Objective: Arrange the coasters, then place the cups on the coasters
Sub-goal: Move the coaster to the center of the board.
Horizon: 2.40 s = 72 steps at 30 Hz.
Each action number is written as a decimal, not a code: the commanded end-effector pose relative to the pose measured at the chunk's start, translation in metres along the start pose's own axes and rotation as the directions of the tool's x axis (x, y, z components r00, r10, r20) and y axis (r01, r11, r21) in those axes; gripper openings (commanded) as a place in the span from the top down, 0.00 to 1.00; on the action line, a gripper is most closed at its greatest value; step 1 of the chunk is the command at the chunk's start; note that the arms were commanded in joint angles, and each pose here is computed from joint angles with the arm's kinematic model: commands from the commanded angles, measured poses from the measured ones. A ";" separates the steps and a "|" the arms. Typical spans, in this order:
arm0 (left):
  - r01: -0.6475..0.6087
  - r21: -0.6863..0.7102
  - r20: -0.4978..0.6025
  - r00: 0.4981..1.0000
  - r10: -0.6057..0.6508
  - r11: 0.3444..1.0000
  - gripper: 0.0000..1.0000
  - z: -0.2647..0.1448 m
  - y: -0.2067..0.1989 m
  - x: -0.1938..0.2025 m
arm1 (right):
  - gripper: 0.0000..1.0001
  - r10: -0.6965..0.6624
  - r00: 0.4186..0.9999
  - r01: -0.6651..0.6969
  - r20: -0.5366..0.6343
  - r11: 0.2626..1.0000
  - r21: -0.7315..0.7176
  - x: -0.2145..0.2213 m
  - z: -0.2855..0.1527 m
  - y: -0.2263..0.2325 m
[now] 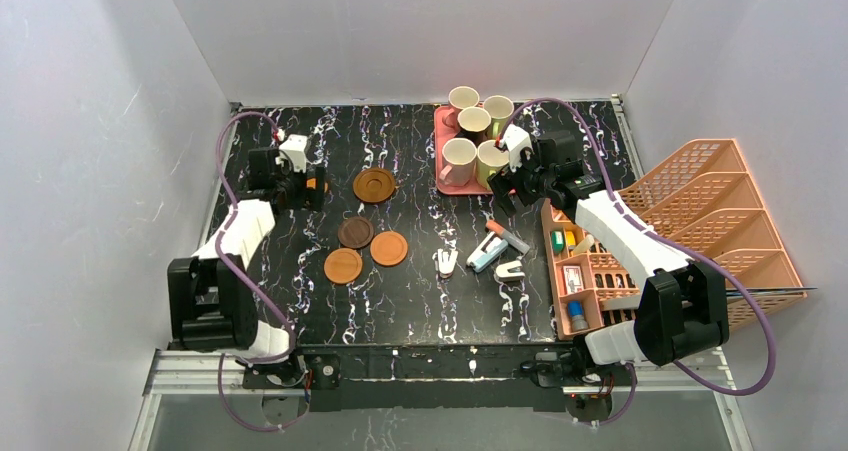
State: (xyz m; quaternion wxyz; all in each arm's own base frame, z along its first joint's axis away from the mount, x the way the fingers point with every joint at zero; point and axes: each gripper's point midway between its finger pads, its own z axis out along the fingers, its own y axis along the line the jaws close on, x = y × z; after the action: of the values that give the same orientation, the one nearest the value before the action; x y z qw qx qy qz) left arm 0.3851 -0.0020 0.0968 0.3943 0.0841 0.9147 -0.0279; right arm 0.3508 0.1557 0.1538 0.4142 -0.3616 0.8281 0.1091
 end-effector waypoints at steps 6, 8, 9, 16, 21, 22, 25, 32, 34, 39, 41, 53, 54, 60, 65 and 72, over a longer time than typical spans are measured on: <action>-0.126 0.225 -0.073 0.987 0.145 0.966 0.02 -0.019 -0.046 0.056 | 0.02 -0.010 1.000 0.010 0.023 1.000 0.009 -0.009 -0.003 -0.004; -0.150 0.241 -0.078 0.982 0.174 0.959 0.02 -0.025 -0.050 0.062 | 0.02 -0.006 1.000 0.006 0.011 1.000 0.005 -0.007 -0.001 -0.004; -0.186 0.268 -0.072 0.975 0.212 0.945 0.02 -0.029 -0.061 0.064 | 0.02 -0.004 1.000 0.004 0.008 1.000 0.004 -0.006 0.000 -0.004; -0.307 0.313 -0.094 0.932 0.351 0.899 0.02 -0.049 -0.078 0.087 | 0.02 -0.002 0.999 0.001 0.033 1.000 0.014 -0.011 -0.007 -0.007; -0.357 0.293 -0.137 0.903 0.408 0.887 0.02 -0.055 -0.072 0.106 | 0.02 0.006 1.000 -0.006 0.012 1.000 0.018 -0.007 -0.004 -0.009; -0.367 0.288 -0.153 0.894 0.421 0.884 0.02 -0.056 -0.070 0.111 | 0.02 0.007 1.000 -0.008 0.016 1.000 0.017 -0.007 -0.005 -0.009; -0.397 0.283 -0.187 0.870 0.457 0.873 0.02 -0.058 -0.064 0.127 | 0.02 0.006 1.000 -0.006 0.024 1.000 0.008 -0.007 -0.005 -0.008; -0.404 0.139 -0.194 0.884 0.425 0.904 0.02 -0.052 -0.044 0.124 | 0.02 0.011 1.000 -0.012 0.027 1.000 0.007 -0.008 -0.006 -0.008; -0.391 0.122 -0.194 0.892 0.408 0.912 0.02 -0.050 -0.042 0.119 | 0.02 0.015 1.000 -0.015 0.018 1.000 0.014 -0.007 -0.006 -0.010; -0.353 0.077 -0.193 0.912 0.361 0.932 0.02 -0.041 -0.037 0.107 | 0.02 0.012 0.999 -0.012 0.038 1.000 0.004 -0.010 -0.009 -0.008; -0.340 0.144 -0.205 0.909 0.364 0.929 0.02 -0.043 -0.048 0.113 | 0.02 0.017 0.999 -0.017 0.033 1.000 0.012 -0.010 -0.009 -0.011; -0.403 0.089 -0.280 0.868 0.411 0.911 0.02 -0.038 -0.029 0.136 | 0.02 0.019 0.999 -0.019 0.037 1.000 0.009 -0.010 -0.010 -0.011; -0.411 0.045 -0.297 0.865 0.405 0.911 0.02 -0.036 -0.021 0.136 | 0.02 0.021 0.999 -0.022 0.033 1.000 0.011 -0.010 -0.010 -0.012; -0.447 -0.129 -0.387 0.845 0.371 0.885 0.02 -0.030 0.015 0.139 | 0.02 0.018 0.999 -0.018 0.043 1.000 0.005 -0.012 -0.012 -0.010; -0.444 -0.190 -0.430 0.840 0.332 0.876 0.02 -0.032 0.046 0.145 | 0.02 0.014 0.998 -0.013 0.066 1.000 -0.003 -0.016 -0.016 -0.008; -0.365 -0.256 -0.478 0.853 0.210 0.895 0.02 -0.044 0.103 0.155 | 0.02 0.013 0.997 -0.013 0.073 1.000 -0.003 -0.018 -0.018 -0.008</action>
State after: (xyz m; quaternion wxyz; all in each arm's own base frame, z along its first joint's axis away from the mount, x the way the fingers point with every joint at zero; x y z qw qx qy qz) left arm 0.3090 0.0923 0.0435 0.2910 0.1584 0.9217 0.2015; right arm 0.3495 0.1482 0.1576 0.4152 -0.3545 0.8294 0.1184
